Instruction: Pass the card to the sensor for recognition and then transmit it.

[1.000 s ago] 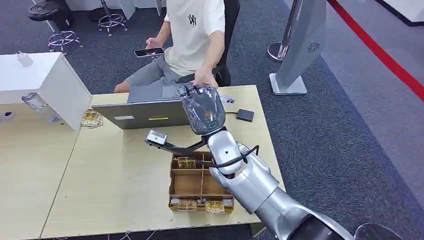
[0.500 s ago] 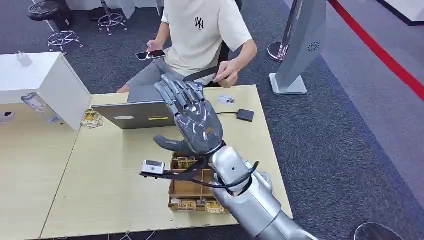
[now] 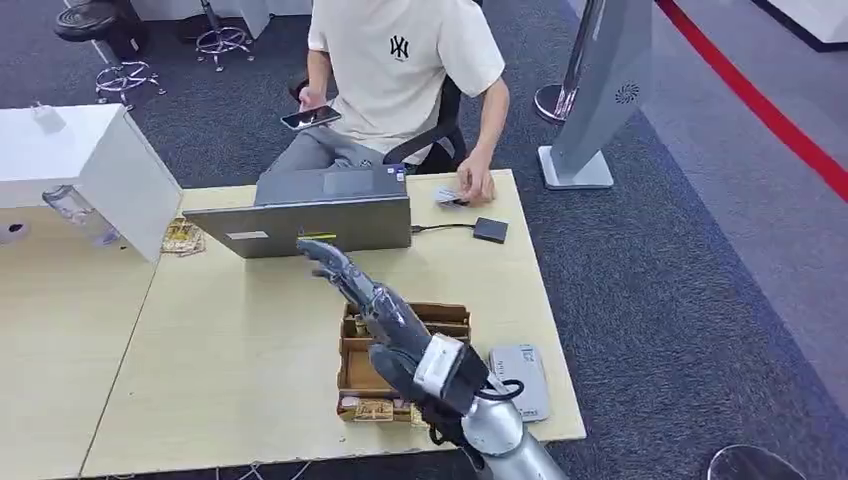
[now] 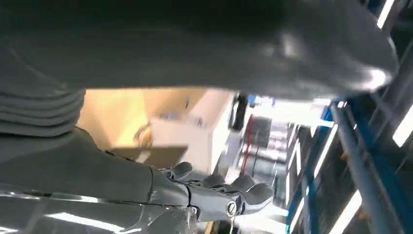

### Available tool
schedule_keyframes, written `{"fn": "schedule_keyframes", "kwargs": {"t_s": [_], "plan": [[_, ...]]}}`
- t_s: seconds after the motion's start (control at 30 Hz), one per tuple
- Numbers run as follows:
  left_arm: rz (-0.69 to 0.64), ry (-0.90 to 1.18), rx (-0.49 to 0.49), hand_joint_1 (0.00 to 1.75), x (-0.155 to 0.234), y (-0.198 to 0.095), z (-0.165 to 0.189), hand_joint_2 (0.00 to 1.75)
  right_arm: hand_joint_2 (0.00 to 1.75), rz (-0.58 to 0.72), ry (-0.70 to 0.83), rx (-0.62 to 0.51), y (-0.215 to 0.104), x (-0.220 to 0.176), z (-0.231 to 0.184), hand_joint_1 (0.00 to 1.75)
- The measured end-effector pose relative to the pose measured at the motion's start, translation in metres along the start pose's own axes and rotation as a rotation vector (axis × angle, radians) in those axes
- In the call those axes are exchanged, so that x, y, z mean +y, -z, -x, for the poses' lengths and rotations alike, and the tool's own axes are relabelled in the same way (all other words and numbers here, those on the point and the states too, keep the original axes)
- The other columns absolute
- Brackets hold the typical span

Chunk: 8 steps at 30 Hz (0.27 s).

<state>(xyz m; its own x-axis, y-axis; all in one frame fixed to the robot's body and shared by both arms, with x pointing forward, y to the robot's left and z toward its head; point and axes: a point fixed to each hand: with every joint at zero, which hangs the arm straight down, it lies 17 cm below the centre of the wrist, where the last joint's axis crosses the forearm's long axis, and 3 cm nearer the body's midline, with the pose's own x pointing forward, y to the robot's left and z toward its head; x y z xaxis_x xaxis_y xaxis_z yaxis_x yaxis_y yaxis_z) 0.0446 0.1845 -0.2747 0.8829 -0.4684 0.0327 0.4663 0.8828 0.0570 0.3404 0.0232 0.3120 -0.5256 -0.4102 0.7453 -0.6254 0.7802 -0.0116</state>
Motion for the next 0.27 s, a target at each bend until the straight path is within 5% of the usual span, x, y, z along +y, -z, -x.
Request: {"fn": "schedule_keyframes", "kwargs": {"t_s": [0.27], "plan": [[-0.001, -0.005, -0.003, 0.00, 0.001, 0.000, -0.001, 0.00, 0.00, -0.248, 0.203, 0.041, -0.042, 0.065, 0.003, 0.00]]}}
